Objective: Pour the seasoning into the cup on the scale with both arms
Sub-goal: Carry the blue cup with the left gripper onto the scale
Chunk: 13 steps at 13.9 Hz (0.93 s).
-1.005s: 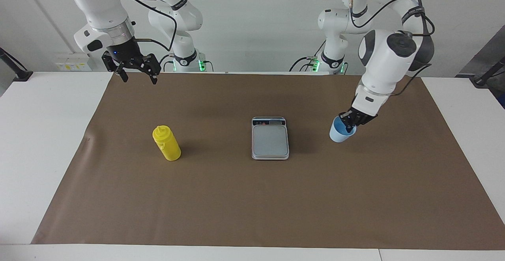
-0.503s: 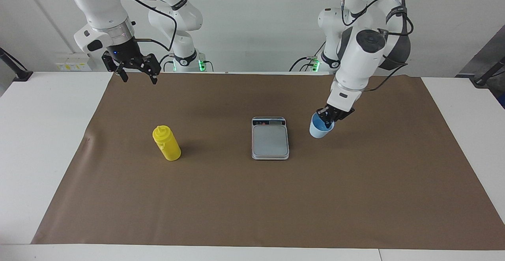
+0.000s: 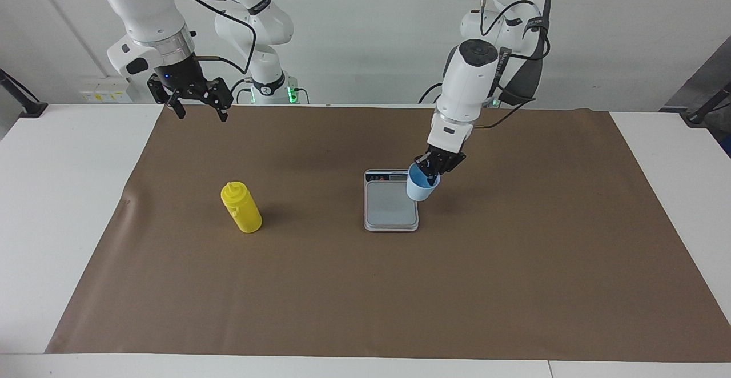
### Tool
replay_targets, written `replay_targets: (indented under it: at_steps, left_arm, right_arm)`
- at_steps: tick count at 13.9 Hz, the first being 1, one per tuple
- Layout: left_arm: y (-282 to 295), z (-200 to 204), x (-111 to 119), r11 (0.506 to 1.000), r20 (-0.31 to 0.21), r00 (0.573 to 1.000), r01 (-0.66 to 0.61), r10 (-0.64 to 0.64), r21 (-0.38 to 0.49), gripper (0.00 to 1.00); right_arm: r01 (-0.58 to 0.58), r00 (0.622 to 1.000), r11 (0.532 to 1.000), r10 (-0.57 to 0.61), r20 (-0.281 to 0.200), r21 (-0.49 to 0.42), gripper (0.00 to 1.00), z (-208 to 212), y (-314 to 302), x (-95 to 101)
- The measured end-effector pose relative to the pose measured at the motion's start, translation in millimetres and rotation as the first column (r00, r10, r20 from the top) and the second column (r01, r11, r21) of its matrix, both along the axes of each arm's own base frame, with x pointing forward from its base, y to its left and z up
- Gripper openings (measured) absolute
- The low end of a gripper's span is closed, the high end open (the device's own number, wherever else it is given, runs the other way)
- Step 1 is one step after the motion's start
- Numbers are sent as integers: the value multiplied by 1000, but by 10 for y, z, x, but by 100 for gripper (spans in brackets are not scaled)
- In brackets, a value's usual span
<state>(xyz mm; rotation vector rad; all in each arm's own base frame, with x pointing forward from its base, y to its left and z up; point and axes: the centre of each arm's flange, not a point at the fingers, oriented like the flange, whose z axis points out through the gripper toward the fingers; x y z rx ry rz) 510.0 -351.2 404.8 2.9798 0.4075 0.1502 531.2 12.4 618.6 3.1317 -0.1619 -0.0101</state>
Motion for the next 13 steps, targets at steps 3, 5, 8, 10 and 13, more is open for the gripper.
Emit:
replay_targets:
  at_steps: [3,5,8,10,13]
  left_arm:
    - [-51,-66,-10,1000,3,1000,5,-6,4,4]
    - [-65,-60,1,1000,19,1000,5,-5,-6,4]
    - [-82,-145,7,1000,22,1000,11,-11,-1,4]
    - [-127,-218,-12,1000,18,1000,20,-20,4,4]
    - [-153,-292,-14,1000,15,1000,25,-25,8,4]
  right_arm:
    - [0,1000,1000,0,0,0,100,0,0,0]
    - [0,1000,1000,0,0,0,100,0,0,0]
    - [0,1000,1000,0,0,0,100,0,-2,0]
    - [2,1000,1000,-2,0,0,100,0,-9,0]
    - [2,1000,1000,-2,0,0,100,0,-9,0]
